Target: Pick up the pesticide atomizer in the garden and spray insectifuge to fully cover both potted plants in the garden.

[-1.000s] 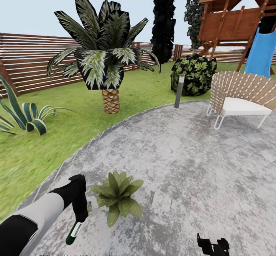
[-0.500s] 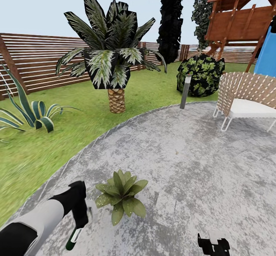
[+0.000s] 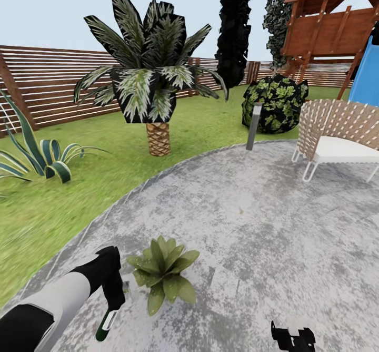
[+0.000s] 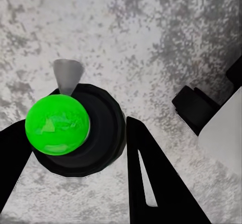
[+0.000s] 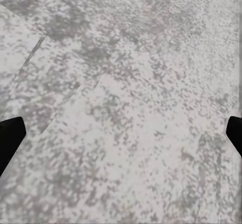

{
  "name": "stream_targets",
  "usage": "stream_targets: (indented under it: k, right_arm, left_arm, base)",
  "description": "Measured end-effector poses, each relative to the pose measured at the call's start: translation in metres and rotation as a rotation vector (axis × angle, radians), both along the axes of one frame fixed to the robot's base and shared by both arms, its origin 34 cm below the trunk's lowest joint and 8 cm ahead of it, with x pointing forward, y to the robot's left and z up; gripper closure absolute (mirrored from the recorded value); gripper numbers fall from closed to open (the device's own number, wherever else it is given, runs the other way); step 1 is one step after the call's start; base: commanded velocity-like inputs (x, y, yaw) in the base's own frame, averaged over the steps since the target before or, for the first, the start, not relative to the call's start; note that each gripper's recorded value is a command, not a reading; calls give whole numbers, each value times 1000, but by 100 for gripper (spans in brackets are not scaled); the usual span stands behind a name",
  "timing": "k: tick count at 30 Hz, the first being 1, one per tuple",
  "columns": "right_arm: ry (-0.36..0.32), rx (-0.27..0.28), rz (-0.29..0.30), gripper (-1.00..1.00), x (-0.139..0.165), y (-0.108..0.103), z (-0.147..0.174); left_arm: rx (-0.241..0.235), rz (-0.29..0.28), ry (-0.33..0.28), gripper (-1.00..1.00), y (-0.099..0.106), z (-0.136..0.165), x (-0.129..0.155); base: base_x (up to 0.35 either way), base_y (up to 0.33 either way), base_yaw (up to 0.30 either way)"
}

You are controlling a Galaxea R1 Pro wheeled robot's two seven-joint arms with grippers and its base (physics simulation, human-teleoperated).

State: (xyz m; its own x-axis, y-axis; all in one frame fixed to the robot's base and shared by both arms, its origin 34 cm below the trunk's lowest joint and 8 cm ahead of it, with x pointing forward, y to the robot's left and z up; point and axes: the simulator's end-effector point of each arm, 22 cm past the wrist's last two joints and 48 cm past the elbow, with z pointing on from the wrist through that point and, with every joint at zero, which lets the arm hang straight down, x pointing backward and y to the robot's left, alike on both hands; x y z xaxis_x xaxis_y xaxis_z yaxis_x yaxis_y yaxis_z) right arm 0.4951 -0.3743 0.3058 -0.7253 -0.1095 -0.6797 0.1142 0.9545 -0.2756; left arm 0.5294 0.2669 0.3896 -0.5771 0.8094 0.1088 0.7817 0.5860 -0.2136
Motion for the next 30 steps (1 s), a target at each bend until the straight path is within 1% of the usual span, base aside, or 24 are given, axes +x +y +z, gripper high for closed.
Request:
stream_targets:
  k: [4, 10, 13, 16, 19, 22, 28, 30]
  right_arm:
    - [0, 0, 0, -100, 0, 0, 0]
    - [1, 0, 0, -100, 0, 0, 0]
    - [0, 1, 1, -100, 0, 1, 0]
    - [1, 2, 1, -100, 0, 1, 0]
    - [1, 2, 1, -100, 0, 1, 0]
    - [0, 1, 1, -100, 0, 1, 0]
    - [0, 2, 2, -100, 0, 2, 0]
    - [0, 3, 3, -100, 0, 3, 0]
  left_arm:
    - [0, 1, 2, 100, 0, -1, -1]
    - [10, 0, 12, 100, 5, -5, -7]
    - [15, 2, 24, 100, 8, -9, -15]
    - [11, 1, 35, 100, 6, -13, -22]
    - [10, 0, 37, 100, 4, -14, -23]
    - [3, 7, 38, 100, 3, -14, -23]
    - [6, 16, 36, 100, 8, -14, -23]
    - [0, 19, 31, 100, 5, -14, -22]
  base:
    - [124, -110, 0]
    - [12, -9, 29]
    - [1, 0, 196]
    - [0, 0, 264]
    - [0, 0, 272]
    - [0, -4, 87]
    - [0, -218, 7]
    - [0, -268, 0]
